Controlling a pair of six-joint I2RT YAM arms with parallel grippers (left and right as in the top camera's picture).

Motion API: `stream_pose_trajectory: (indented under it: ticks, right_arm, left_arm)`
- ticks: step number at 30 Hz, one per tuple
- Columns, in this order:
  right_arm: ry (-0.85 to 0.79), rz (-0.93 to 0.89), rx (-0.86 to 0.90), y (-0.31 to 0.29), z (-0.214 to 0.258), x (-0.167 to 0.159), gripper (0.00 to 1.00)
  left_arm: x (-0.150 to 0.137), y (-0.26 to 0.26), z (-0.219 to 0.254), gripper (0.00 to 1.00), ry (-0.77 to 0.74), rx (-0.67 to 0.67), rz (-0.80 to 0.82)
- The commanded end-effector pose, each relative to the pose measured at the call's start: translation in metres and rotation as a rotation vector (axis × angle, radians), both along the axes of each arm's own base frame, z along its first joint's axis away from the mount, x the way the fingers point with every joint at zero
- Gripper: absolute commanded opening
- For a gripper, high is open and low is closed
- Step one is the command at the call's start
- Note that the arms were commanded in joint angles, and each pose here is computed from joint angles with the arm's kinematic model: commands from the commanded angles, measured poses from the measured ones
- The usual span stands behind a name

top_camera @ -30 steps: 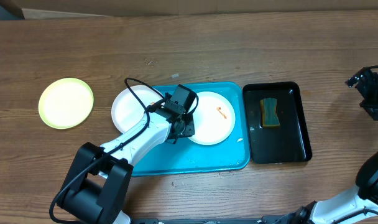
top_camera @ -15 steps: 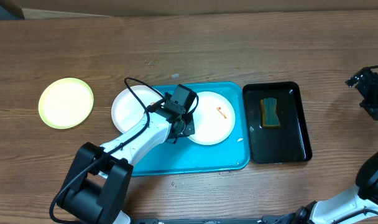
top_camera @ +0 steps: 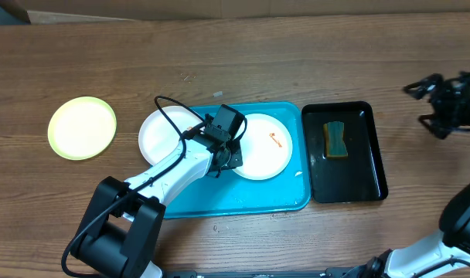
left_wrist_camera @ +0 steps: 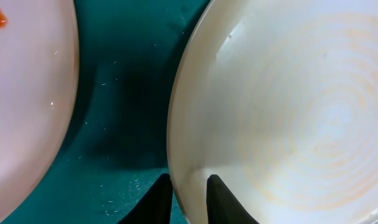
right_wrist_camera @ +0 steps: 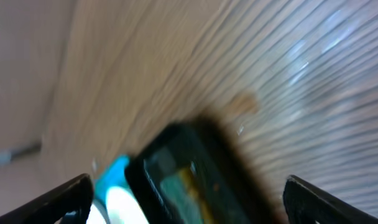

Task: Clean dirty plates on tray and stack at the side
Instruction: 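Lower the right gripper onto the sponge in the black tray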

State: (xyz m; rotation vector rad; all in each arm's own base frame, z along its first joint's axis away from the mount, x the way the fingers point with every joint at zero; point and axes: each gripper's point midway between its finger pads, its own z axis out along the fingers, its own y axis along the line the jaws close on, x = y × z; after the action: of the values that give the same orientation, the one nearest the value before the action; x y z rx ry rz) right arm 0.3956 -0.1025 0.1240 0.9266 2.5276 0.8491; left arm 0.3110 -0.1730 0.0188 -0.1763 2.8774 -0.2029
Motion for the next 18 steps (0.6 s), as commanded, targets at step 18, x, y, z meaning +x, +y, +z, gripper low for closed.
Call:
stream_pose_trajectory:
  ticks: [18]
  right_arm:
    - [0.31,0.459,-0.637,0.128,-0.044,-0.054,0.76]
  left_arm:
    - [0.004,-0.002,0.001,0.23,-0.012,0.011,-0.003]
